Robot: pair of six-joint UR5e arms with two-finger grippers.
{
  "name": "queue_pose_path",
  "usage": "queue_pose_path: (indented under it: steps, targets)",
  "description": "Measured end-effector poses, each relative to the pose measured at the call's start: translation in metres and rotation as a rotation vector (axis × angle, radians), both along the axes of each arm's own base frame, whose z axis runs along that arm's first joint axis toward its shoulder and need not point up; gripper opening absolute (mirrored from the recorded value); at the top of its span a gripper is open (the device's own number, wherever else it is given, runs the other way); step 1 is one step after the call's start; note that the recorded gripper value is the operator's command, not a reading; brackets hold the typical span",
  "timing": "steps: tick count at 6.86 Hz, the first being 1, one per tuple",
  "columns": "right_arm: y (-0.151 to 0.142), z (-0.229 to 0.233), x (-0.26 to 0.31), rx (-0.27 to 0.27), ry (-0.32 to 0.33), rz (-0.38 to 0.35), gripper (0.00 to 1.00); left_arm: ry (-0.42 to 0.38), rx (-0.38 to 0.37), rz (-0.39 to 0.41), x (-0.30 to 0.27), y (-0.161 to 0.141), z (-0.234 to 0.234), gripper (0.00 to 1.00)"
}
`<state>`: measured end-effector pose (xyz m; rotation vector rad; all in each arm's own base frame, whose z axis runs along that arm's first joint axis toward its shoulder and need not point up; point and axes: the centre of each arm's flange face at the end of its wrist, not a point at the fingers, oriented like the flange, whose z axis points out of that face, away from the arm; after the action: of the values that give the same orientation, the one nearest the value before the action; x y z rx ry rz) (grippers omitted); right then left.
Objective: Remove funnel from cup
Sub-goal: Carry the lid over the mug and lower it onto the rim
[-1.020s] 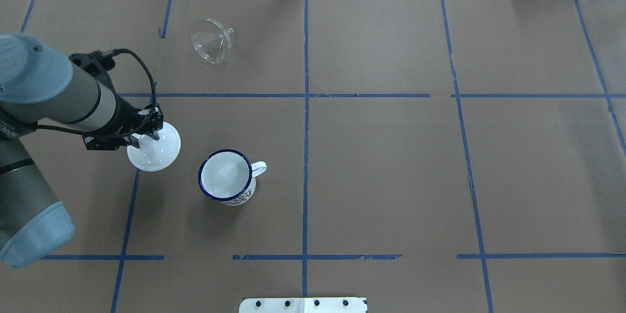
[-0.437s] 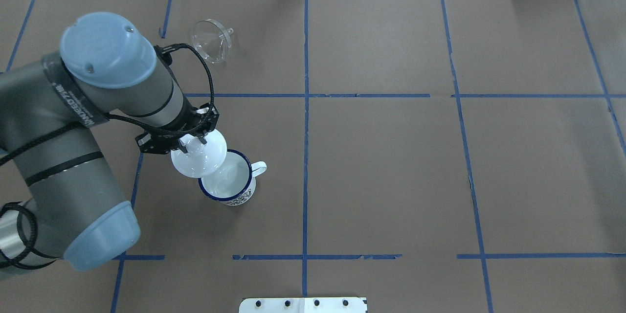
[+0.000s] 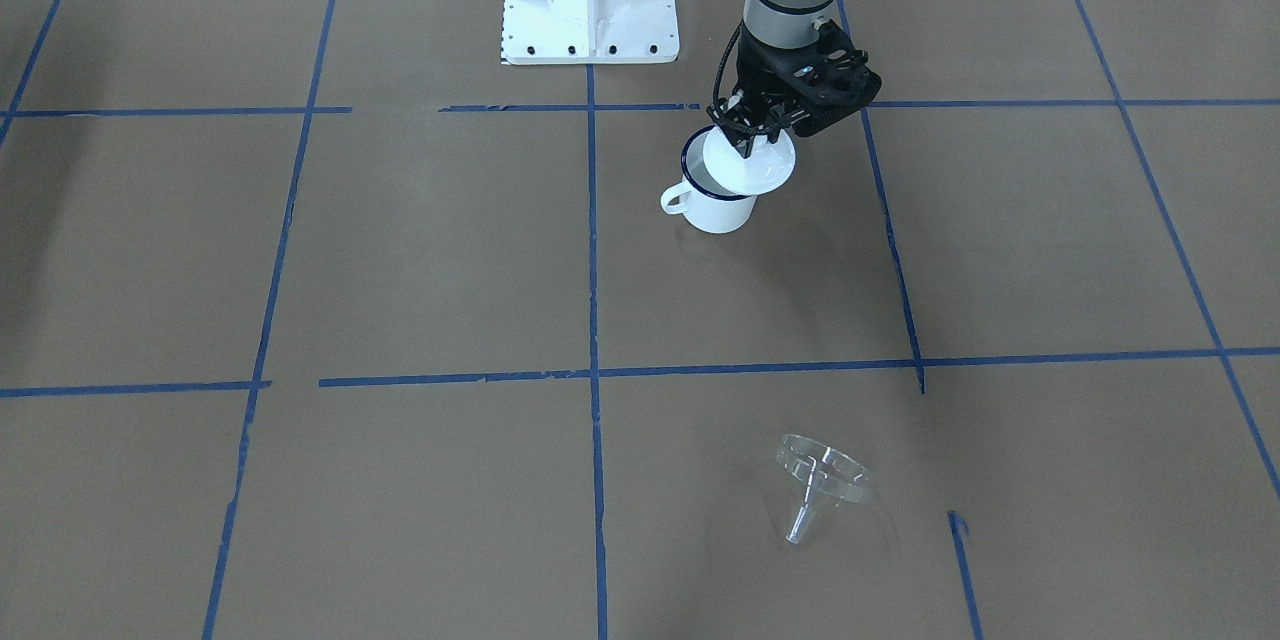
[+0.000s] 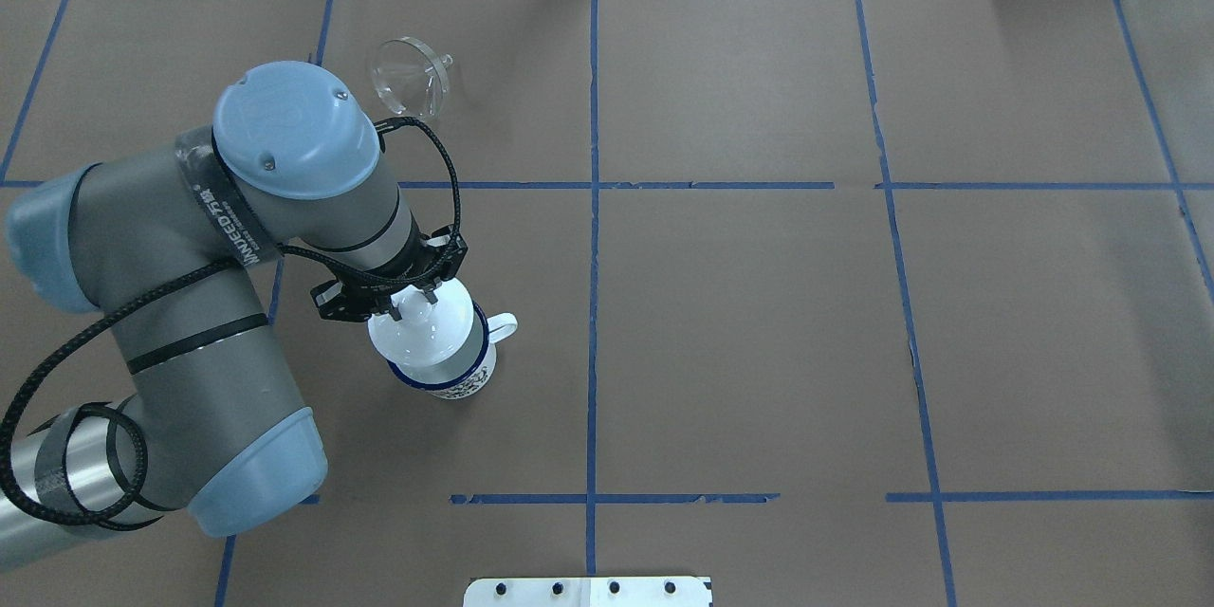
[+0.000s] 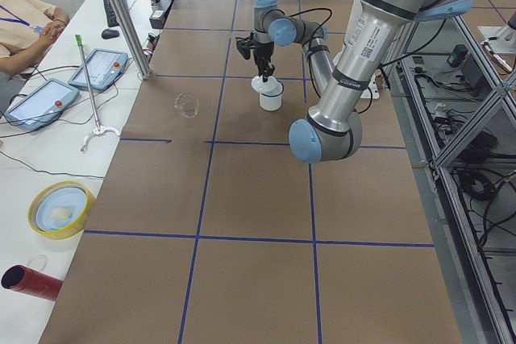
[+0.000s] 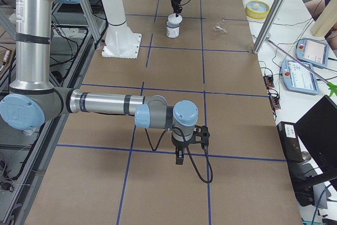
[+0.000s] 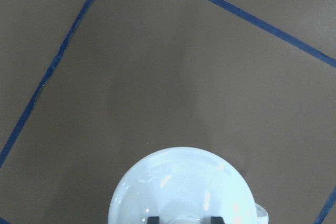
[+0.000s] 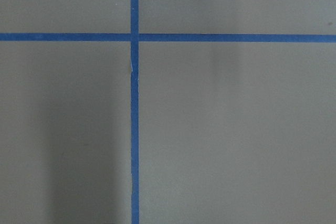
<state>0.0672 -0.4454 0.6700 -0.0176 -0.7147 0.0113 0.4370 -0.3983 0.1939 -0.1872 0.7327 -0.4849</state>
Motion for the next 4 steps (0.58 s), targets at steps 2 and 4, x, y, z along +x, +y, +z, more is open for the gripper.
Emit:
queue_pose_path:
  steps: [2, 4]
  targets:
    - [0.0000, 0.0000, 0.0000, 0.000, 0.000, 0.000, 1.00, -0.005, -0.006, 0.013, 0.0083, 0.0049, 0.0021, 0.00]
    - [0.0000, 0.0000, 0.0000, 0.000, 0.000, 0.000, 1.00, -0.007, -0.008, 0.023, 0.0135, 0.0085, 0.0041, 0.00]
